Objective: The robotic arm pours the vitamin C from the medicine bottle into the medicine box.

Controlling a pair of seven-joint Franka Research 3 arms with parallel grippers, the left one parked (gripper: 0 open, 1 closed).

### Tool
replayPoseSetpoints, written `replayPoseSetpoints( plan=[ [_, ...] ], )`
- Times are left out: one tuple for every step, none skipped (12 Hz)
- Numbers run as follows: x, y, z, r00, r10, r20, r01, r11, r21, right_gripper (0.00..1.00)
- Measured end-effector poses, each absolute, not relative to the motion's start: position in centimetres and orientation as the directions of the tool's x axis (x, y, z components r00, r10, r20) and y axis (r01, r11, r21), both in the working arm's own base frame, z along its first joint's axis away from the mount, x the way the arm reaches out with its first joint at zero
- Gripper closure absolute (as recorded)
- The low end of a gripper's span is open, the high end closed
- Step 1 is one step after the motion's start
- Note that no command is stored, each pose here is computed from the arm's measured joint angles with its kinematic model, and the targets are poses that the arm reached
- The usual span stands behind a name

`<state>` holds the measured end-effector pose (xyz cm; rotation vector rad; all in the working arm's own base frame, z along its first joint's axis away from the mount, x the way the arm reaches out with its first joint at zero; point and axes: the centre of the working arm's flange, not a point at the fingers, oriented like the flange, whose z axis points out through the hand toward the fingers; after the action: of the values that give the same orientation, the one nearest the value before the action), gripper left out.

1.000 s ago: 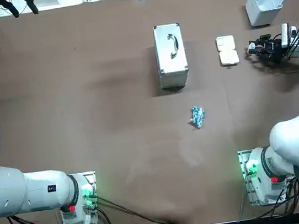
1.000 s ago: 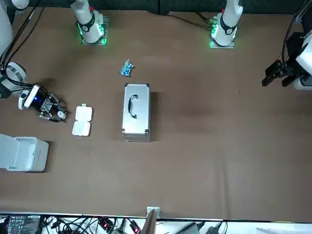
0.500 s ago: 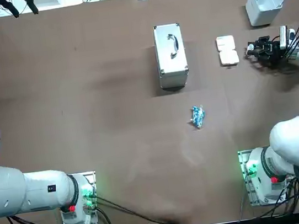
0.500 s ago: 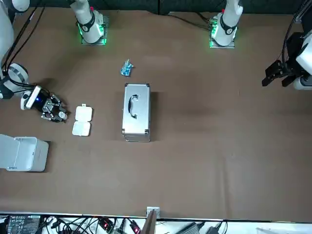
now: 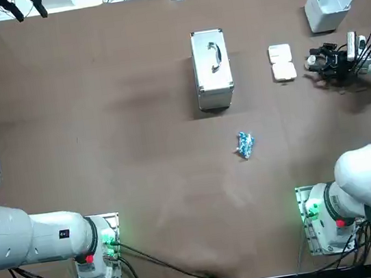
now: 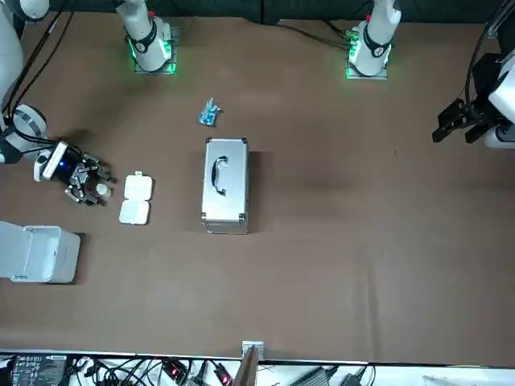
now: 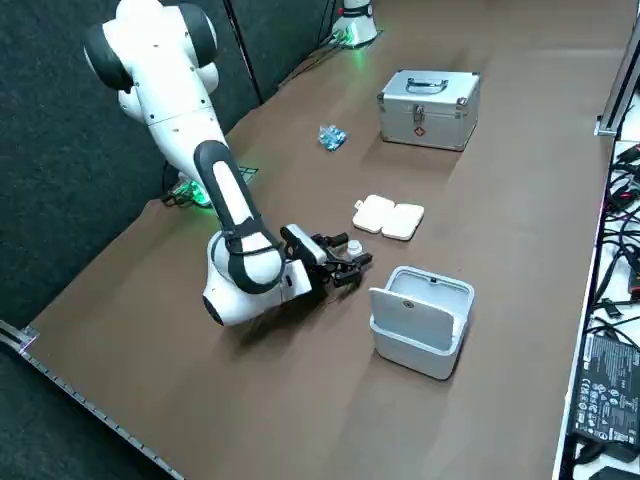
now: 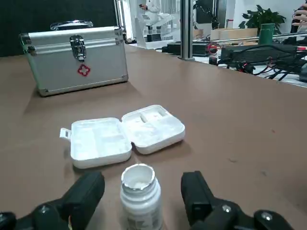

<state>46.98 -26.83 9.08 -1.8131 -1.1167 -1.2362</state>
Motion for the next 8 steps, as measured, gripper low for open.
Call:
replayPoseSetpoints(
  plan=[
    [47.1,-26.9,9.3,0.191,0.276,0.942,0.908,-0.415,-0.063,0.0],
    [47.3,-27.0,9.5,0.194,0.275,0.942,0.907,-0.417,-0.065,0.0],
    [47.5,-27.3,10.3,0.191,0.282,0.94,0.907,-0.417,-0.059,0.0],
    [47.6,-27.5,11.0,0.184,0.289,0.939,0.908,-0.416,-0.05,0.0],
    [47.8,-27.8,11.8,0.179,0.297,0.938,0.908,-0.417,-0.041,0.0],
    [47.8,-28.2,12.7,0.179,0.304,0.936,0.906,-0.421,-0.037,0.0],
    [47.8,-28.6,13.5,0.183,0.31,0.933,0.905,-0.423,-0.037,0.0],
    [47.6,-28.8,14.3,0.186,0.318,0.93,0.906,-0.421,-0.037,0.0]
  ],
)
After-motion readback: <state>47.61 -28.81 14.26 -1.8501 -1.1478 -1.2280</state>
